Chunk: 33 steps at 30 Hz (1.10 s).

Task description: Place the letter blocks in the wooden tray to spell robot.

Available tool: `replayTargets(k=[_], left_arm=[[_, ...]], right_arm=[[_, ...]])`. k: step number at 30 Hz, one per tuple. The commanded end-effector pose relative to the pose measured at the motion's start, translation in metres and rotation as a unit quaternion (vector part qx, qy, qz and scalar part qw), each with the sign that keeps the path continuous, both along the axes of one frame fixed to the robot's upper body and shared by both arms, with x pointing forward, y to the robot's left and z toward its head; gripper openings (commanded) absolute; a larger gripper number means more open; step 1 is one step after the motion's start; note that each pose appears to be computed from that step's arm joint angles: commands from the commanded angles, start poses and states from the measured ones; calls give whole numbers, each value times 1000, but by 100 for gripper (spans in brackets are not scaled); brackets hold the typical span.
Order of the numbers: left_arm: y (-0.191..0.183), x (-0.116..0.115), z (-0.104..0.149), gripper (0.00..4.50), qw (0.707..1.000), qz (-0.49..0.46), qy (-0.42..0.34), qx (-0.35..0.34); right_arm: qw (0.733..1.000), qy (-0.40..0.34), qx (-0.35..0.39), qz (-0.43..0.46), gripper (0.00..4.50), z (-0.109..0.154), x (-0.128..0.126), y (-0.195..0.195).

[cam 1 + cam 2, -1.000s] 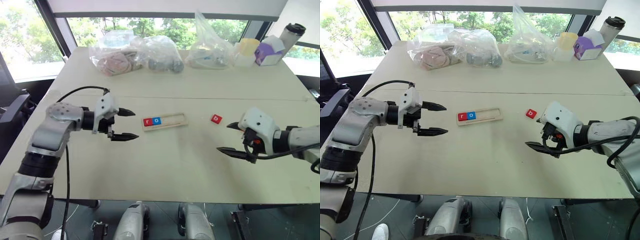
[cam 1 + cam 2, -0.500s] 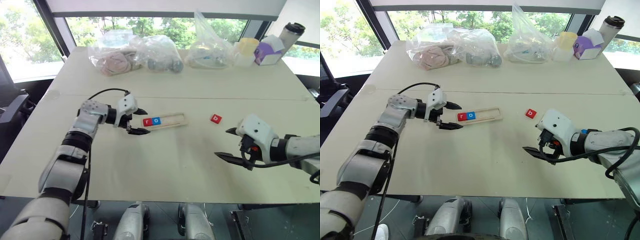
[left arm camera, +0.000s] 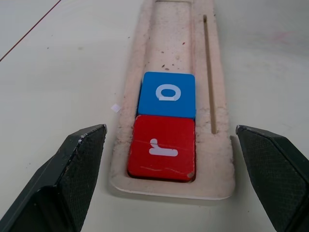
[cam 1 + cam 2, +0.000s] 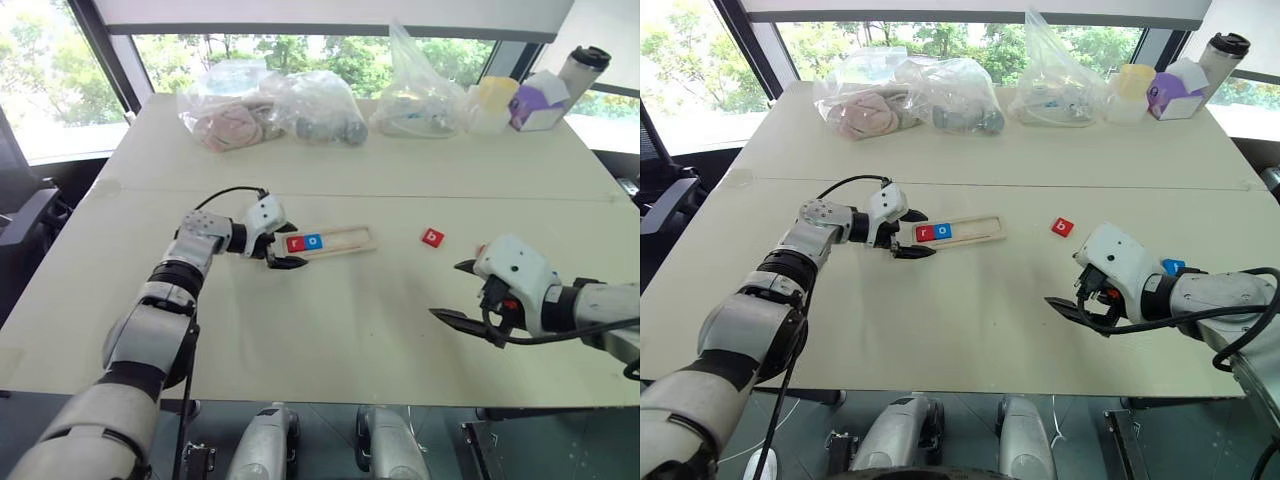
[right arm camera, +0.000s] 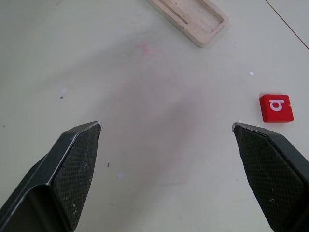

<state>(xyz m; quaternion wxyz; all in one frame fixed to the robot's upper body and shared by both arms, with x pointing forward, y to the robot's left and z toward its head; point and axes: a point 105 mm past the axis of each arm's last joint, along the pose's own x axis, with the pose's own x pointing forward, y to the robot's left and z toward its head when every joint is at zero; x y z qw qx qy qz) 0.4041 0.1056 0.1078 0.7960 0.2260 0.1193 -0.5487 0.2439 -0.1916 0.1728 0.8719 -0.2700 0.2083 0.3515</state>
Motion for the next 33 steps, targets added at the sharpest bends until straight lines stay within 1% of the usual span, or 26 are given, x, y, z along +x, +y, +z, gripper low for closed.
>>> replayTargets(k=[1,10,13,14,15,21,26,33], left_arm=[[0,6,12,450,1000,11,-25,-10],[1,3,-8,450,999,25,27,-2],[1,0,-13,371,999,20,40,4],[1,-2,-15,331,999,15,45,7],[1,-3,-16,313,999,12,48,9],[1,-12,-19,314,998,-23,65,16],[0,-20,-15,314,996,-66,55,20],[-5,-49,-18,314,987,-154,44,29]], right_arm=[[1000,-19,-2,4,447,7,-1,3],[1000,-18,-8,5,447,6,1,2],[1000,-18,-8,6,450,6,1,3],[1000,-18,-8,6,450,6,1,3],[1000,-19,-8,6,450,6,2,3],[1000,-21,-7,6,450,7,2,4],[1000,-20,-5,6,450,6,2,6],[1000,-19,-6,5,450,6,1,5]])
